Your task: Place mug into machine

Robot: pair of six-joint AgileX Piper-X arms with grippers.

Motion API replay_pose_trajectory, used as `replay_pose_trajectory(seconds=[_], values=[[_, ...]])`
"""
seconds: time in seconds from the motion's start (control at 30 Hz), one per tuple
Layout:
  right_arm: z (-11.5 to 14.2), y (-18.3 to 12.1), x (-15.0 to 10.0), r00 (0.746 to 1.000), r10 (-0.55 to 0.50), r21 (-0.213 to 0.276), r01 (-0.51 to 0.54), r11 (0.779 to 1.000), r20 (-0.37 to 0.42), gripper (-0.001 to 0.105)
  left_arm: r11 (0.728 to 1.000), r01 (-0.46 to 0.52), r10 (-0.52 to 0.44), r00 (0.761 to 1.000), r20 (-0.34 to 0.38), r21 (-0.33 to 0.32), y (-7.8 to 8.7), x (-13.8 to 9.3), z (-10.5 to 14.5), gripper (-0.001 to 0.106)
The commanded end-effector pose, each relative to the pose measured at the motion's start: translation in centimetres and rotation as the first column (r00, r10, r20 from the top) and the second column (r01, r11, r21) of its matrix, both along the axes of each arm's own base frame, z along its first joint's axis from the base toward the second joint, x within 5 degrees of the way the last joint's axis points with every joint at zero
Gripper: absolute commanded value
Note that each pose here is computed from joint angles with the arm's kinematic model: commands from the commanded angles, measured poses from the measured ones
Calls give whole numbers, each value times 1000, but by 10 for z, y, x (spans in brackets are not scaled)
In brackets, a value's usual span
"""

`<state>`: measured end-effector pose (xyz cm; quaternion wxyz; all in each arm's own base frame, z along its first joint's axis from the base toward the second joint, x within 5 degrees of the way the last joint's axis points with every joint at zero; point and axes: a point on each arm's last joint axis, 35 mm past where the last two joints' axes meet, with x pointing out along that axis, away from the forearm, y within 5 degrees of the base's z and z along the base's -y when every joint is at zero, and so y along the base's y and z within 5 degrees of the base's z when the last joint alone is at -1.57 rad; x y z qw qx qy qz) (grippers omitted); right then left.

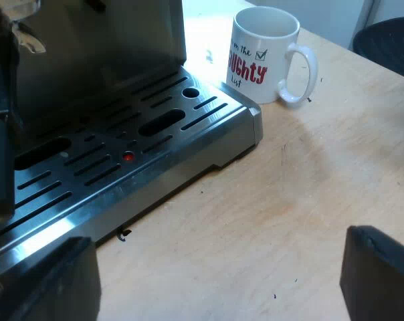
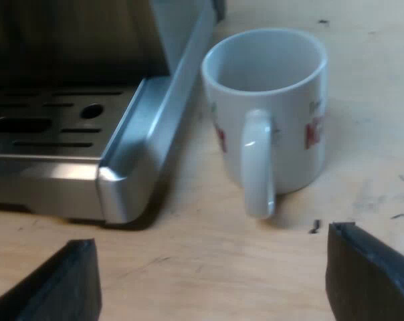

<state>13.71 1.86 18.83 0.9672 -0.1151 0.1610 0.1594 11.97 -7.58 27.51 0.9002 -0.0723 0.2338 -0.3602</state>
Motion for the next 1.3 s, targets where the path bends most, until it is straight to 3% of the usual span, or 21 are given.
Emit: replay_pose_trajectory(seconds=[0.03, 0.07, 0.13, 0.23, 0.4, 0.93, 1.0, 1.1, 1.3], values=[[1, 2, 3, 998, 31, 7, -31, 999, 52, 70, 1000, 13, -13, 1000, 18, -11, -1, 1, 4, 74], [2, 2, 4, 997, 29, 20, -30, 999, 66, 70, 1000, 13, -13, 1000, 18, -11, -1, 1, 4, 74], [2, 3, 7, 999, -19, 136, 13, 991, 38, 70, 1000, 13, -13, 1000, 20, -12, -1, 1, 4, 74], [-3, 3, 11, 999, -47, 156, 47, 987, -5, 70, 1000, 13, -13, 1000, 20, -12, -1, 1, 4, 74], [-10, 2, 14, 987, -125, 269, 147, 952, -100, 70, 1000, 13, -13, 1000, 24, -15, -2, 1, 4, 74], [-9, 2, 15, 989, -123, 269, 141, 953, -81, 70, 1000, 13, -13, 1000, 24, -15, -2, 1, 4, 74], [-9, 2, 15, 994, -98, 190, 105, 976, -48, 70, 1000, 13, -13, 1000, 24, -15, -2, 1, 4, 74], [-8, 1, 16, 995, -97, 108, 98, 989, -11, 70, 1000, 13, -13, 1000, 24, -15, -2, 1, 4, 74], [-10, -2, 18, 984, -179, 83, 180, 980, -16, 70, 1000, 13, -13, 1000, 24, -15, -2, 1, 4, 74]])
